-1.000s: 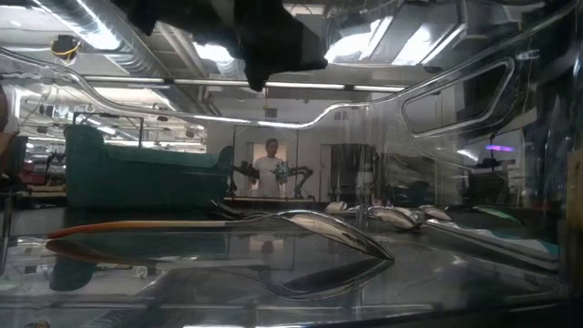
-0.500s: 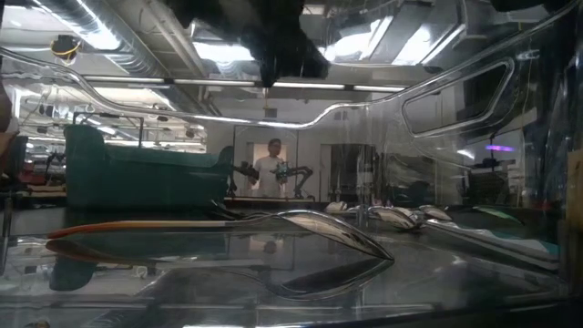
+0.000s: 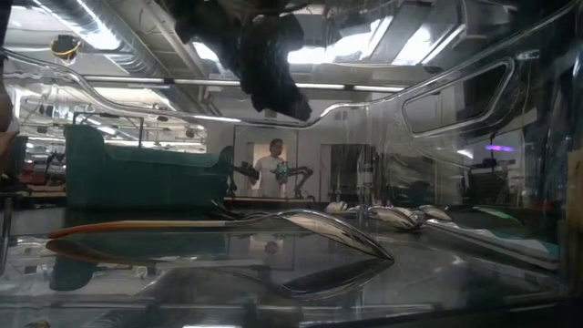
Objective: Sort silverware by color (type)
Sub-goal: Put the blue spoon into the orange bin
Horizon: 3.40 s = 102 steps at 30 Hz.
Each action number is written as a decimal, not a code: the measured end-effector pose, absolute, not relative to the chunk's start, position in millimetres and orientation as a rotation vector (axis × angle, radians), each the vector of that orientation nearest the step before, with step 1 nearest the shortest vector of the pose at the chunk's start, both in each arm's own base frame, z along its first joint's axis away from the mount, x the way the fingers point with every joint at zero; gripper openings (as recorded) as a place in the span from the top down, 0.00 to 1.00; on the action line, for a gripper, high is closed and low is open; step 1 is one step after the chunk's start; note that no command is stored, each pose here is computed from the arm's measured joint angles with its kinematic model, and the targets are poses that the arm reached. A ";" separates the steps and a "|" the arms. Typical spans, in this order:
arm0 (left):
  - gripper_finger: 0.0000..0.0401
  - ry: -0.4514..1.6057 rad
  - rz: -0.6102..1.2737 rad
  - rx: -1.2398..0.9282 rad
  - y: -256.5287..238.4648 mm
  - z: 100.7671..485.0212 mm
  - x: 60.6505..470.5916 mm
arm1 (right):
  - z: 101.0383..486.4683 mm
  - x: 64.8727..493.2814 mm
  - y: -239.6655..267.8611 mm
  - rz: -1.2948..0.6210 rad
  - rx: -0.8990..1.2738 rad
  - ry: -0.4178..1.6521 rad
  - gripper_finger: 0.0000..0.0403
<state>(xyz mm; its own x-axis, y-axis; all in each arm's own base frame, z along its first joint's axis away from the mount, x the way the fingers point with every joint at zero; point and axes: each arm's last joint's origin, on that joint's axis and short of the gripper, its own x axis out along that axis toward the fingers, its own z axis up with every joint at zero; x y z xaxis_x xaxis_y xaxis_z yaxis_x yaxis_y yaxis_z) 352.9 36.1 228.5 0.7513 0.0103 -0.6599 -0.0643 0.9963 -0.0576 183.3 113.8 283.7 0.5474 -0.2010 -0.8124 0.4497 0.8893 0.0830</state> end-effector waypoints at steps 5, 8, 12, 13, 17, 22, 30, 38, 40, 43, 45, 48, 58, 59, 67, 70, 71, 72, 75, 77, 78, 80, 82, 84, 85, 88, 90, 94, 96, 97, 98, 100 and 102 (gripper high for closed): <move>0.77 0.789 0.038 -0.076 36.5 213.2 355.4 | 284.5 184.9 115.0 -0.379 0.301 0.901 0.79; 0.77 0.817 0.028 -0.059 36.6 205.4 357.3 | 284.4 185.1 115.2 -0.379 0.301 0.899 0.79; 0.77 0.866 0.019 -0.049 36.3 192.5 359.7 | 283.9 185.7 115.5 -0.380 0.300 0.899 0.79; 0.77 0.878 0.016 -0.046 35.8 189.3 360.3 | 283.9 185.7 115.5 -0.381 0.300 0.899 0.79; 0.77 0.925 0.013 -0.048 35.6 175.2 362.9 | 283.9 185.7 115.5 -0.381 0.300 0.899 0.79; 0.77 0.980 0.011 -0.053 35.7 161.0 364.0 | 283.9 185.8 115.6 -0.381 0.300 0.898 0.79; 0.77 1.018 0.007 -0.047 33.2 155.5 362.9 | 283.9 185.9 115.6 -0.381 0.300 0.897 0.79; 0.77 1.038 0.021 -0.004 31.8 154.6 361.6 | 283.9 185.9 115.6 -0.381 0.300 0.897 0.79; 0.77 1.039 0.024 -0.001 31.3 154.5 361.6 | 283.9 185.9 115.6 -0.381 0.300 0.897 0.79; 0.77 1.040 0.022 0.001 30.6 154.5 361.6 | 283.9 185.9 115.6 -0.381 0.300 0.897 0.79; 0.77 1.041 0.027 0.006 30.1 154.5 361.6 | 283.9 185.9 115.6 -0.381 0.300 0.897 0.79; 0.77 1.040 0.027 0.006 30.0 154.5 361.7 | 283.9 185.9 115.6 -0.381 0.300 0.897 0.79; 0.77 1.039 0.027 0.006 30.0 150.9 363.5 | 283.9 185.9 115.6 -0.381 0.300 0.897 0.79; 0.77 1.050 0.027 0.006 30.0 149.1 363.2 | 283.9 185.9 115.6 -0.381 0.300 0.897 0.79; 0.77 1.111 0.023 0.003 29.7 125.6 366.9 | 284.1 185.8 115.5 -0.385 0.296 0.893 0.79; 0.77 1.127 0.022 0.001 29.8 120.8 367.1 | 284.2 185.9 115.3 -0.389 0.291 0.887 0.79; 0.77 1.128 0.022 0.001 29.7 120.4 367.0 | 284.3 186.0 115.2 -0.390 0.287 0.884 0.79; 0.77 1.129 0.022 0.001 29.7 120.3 367.0 | 284.3 186.1 115.1 -0.390 0.281 0.881 0.79; 0.77 1.130 0.022 0.001 29.7 120.2 366.7 | 284.3 186.1 115.1 -0.388 0.277 0.882 0.79; 0.78 1.131 0.022 0.001 29.7 120.2 366.7 | 284.3 186.1 115.1 -0.388 0.277 0.882 0.79; 0.80 1.131 0.022 0.001 29.7 120.1 366.7 | 284.4 186.2 115.1 -0.389 0.276 0.881 0.79; 0.83 1.134 0.023 0.001 29.7 119.8 366.5 | 284.4 186.2 115.1 -0.390 0.276 0.879 0.79; 0.87 1.135 0.023 0.000 29.7 119.5 366.3 | 284.4 186.2 115.0 -0.391 0.275 0.877 0.79; 0.91 1.135 0.024 0.000 29.7 119.5 366.3 | 284.6 186.3 114.8 -0.397 0.271 0.870 0.79; 0.93 1.136 0.024 0.000 29.7 119.4 366.2 | 284.6 186.4 114.7 -0.400 0.268 0.866 0.79; 0.97 1.139 0.025 -0.001 29.7 118.9 365.9 | 284.8 186.5 114.4 -0.407 0.263 0.858 0.79; 0.98 1.137 0.025 -0.001 29.7 120.3 365.6 | 284.8 186.5 114.3 -0.408 0.263 0.857 0.79; 0.98 1.124 0.025 -0.001 29.5 125.8 364.8 | 284.8 186.5 114.2 -0.409 0.263 0.857 0.79; 0.98 1.126 0.025 -0.004 29.2 130.6 362.5 | 284.8 187.7 112.2 -0.418 0.267 0.857 0.79; 0.98 1.135 0.026 -0.006 29.1 132.2 360.4 | 284.7 188.5 110.7 -0.425 0.270 0.857 0.79; 0.99 1.129 0.026 -0.008 29.0 135.6 359.6 | 284.7 189.5 109.0 -0.433 0.275 0.857 0.79; 0.99 1.131 0.029 -0.017 28.6 142.3 356.3 | 284.7 192.5 103.6 -0.458 0.283 0.856 0.79; 0.99 1.116 0.039 -0.033 28.4 151.3 354.0 | 284.6 196.0 96.7 -0.478 0.282 0.861 0.79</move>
